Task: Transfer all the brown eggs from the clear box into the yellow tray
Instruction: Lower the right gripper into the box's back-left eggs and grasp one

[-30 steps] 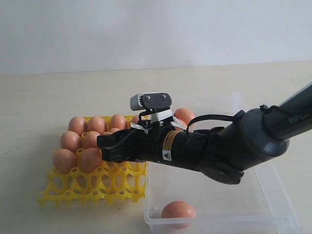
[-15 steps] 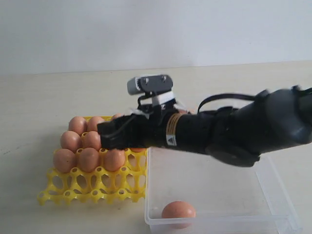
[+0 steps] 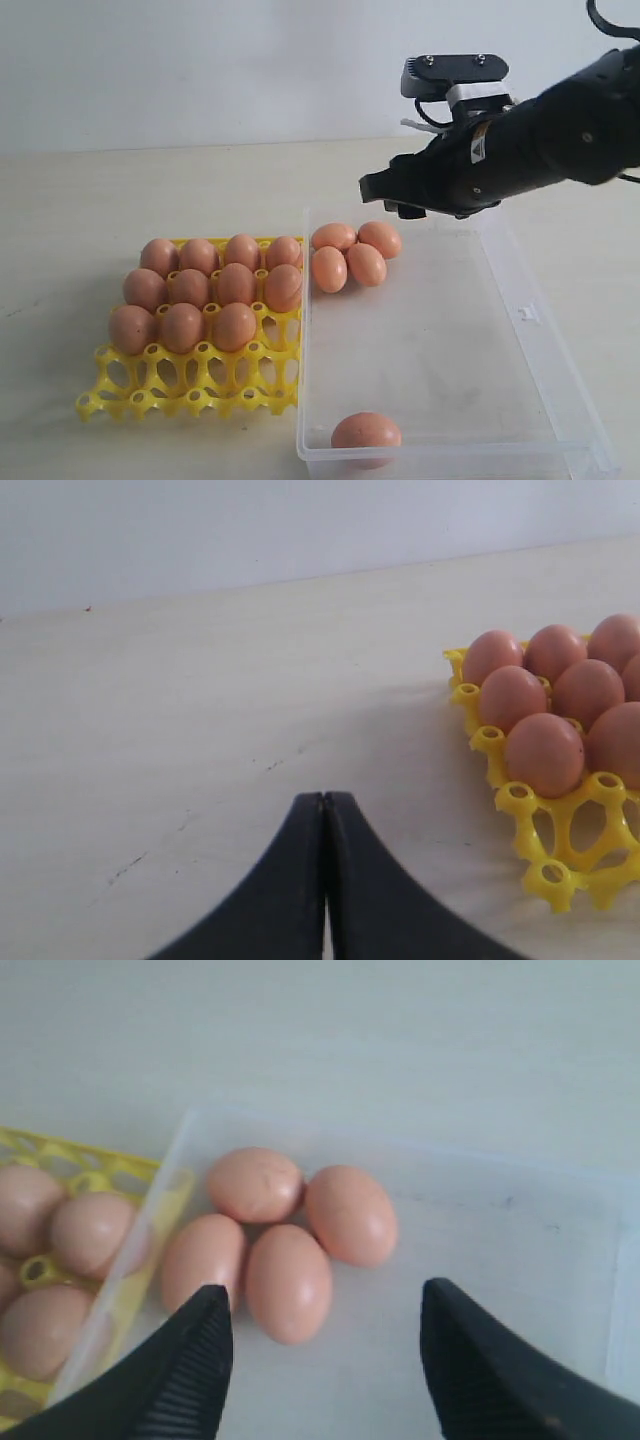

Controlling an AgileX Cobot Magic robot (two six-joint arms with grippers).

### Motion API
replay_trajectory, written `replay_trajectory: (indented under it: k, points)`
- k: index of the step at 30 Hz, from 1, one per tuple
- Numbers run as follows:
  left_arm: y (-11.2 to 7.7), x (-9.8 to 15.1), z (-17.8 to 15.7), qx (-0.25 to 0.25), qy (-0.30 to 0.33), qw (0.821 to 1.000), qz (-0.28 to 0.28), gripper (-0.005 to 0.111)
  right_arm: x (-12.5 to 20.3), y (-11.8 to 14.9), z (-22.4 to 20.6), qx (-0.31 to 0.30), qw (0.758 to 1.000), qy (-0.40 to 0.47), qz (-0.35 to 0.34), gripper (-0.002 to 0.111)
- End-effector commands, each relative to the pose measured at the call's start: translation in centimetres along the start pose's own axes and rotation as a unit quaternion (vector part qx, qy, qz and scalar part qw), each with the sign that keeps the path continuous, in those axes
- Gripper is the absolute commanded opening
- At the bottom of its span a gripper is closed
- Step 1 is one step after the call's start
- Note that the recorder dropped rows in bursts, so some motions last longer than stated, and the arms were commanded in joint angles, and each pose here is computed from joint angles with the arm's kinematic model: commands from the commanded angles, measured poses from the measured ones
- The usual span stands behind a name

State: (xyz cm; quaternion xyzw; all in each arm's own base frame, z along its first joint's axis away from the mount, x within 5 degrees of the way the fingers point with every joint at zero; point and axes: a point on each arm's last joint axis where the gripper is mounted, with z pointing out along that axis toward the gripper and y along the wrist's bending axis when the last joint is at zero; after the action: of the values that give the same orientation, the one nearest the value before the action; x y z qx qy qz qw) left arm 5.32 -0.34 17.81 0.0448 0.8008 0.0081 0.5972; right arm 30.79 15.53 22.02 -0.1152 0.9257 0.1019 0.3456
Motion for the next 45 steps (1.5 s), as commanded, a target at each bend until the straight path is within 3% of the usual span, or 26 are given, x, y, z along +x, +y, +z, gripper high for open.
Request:
replay_trajectory:
  k: [1,7,13,26,32,39,45]
  points:
    - [0.0,-0.3,-0.1,0.0,-0.009,1.0,-0.004,0.0,-1.2,-0.6,2.3,0.033,0.994,0.091,-0.041,0.056]
    - [0.0,-0.3,-0.1,0.0,-0.009,1.0,-0.004,0.0,-2.3,1.0,5.1,0.002,0.968,0.222,-0.117,0.056]
    - [0.0,-0.3,-0.1,0.0,-0.009,1.0,-0.004,0.0,-3.1,3.3,8.2,-0.021,0.964,0.219,-0.15,0.053]
    - [0.0,-0.3,-0.1,0.0,-0.009,1.0,-0.004,0.0,-2.2,3.5,13.4,-0.011,0.945,0.279,-0.173,0.053]
    - [0.0,-0.3,-0.1,0.0,-0.009,1.0,-0.004,0.0,-1.8,3.4,14.3,-0.007,0.942,0.286,-0.176,0.053]
    - [0.0,-0.3,-0.1,0.0,-0.009,1.0,-0.004,0.0,-2.0,2.5,14.2,0.044,0.938,0.29,-0.183,0.053]
    - [0.0,-0.3,-0.1,0.0,-0.009,1.0,-0.004,0.0,-2.3,2.7,14.4,0.036,0.945,0.27,-0.178,0.053]
